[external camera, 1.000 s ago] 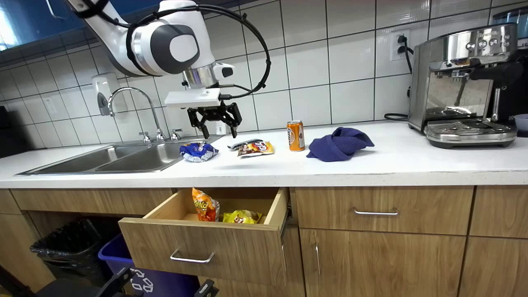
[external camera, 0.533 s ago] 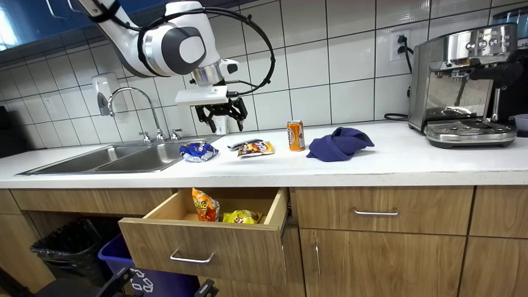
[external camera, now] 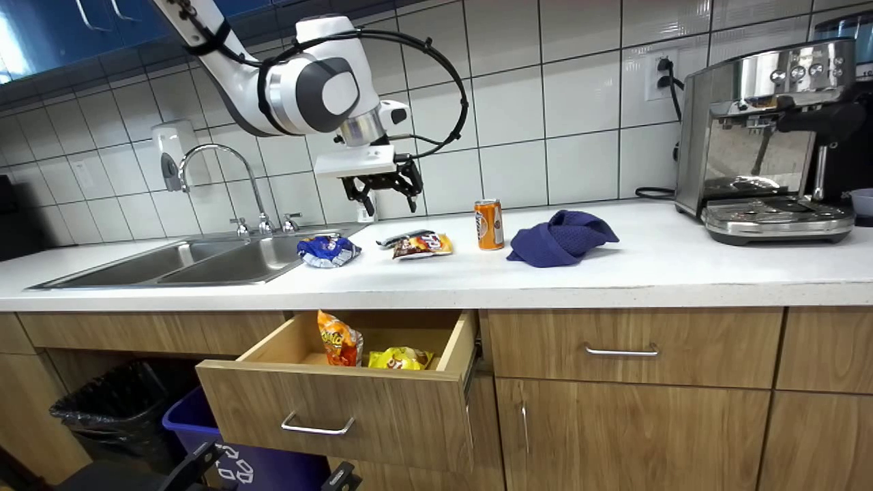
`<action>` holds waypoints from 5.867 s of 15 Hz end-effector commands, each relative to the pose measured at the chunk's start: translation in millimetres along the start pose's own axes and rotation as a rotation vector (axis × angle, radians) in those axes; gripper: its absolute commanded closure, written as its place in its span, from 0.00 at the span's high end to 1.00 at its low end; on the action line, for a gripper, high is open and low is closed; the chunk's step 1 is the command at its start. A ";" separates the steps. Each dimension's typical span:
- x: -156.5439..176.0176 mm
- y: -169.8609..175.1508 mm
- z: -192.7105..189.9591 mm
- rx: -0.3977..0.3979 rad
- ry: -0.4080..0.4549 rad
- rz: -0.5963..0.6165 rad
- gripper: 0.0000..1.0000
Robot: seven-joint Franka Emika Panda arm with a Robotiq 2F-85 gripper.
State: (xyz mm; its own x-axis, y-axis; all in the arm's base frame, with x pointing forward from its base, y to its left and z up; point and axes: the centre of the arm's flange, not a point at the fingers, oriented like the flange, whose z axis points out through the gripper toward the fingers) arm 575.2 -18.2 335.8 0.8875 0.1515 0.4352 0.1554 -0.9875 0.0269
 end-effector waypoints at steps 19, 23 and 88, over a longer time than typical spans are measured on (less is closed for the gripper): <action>71.0 39.8 93.4 -0.011 0.082 -0.034 1.00; 71.8 44.2 104.5 -0.010 0.074 -0.032 1.00; -69.9 4.1 55.8 0.040 -0.212 -0.109 1.00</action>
State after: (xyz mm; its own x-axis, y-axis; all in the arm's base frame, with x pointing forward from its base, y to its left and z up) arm 559.3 -28.0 244.3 0.9367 0.2568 0.2380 0.2566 -0.9660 0.0324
